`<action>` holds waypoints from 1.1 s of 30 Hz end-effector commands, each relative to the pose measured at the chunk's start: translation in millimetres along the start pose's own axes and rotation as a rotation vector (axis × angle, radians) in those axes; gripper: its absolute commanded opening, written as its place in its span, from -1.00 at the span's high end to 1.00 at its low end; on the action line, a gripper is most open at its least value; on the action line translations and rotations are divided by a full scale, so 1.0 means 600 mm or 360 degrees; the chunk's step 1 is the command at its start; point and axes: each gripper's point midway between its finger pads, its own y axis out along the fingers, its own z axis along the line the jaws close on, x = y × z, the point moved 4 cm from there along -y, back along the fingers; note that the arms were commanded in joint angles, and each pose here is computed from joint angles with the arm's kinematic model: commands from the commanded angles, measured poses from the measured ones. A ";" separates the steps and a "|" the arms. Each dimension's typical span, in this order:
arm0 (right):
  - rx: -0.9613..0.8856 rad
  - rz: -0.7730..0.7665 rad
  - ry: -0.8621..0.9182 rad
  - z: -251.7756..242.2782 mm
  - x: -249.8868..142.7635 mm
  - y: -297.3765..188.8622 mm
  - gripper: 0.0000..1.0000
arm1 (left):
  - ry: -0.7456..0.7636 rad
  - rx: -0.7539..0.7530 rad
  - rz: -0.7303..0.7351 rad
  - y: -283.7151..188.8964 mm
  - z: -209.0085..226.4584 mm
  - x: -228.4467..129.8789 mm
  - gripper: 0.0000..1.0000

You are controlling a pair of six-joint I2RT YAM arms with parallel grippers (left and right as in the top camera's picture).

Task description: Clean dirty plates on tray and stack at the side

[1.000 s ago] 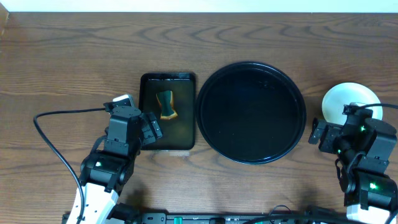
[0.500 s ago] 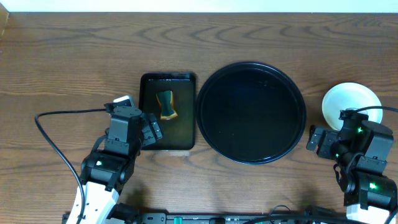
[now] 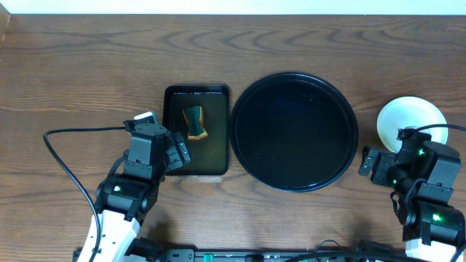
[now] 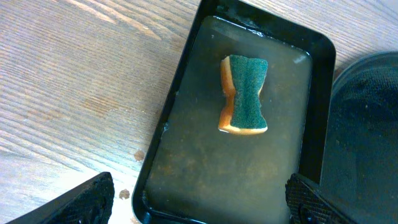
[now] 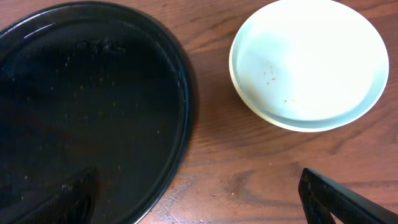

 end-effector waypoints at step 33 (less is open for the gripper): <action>0.0042 -0.0936 -0.0198 0.016 0.049 -0.090 -0.98 | 0.0018 0.0024 -0.0006 0.001 0.004 0.001 -0.79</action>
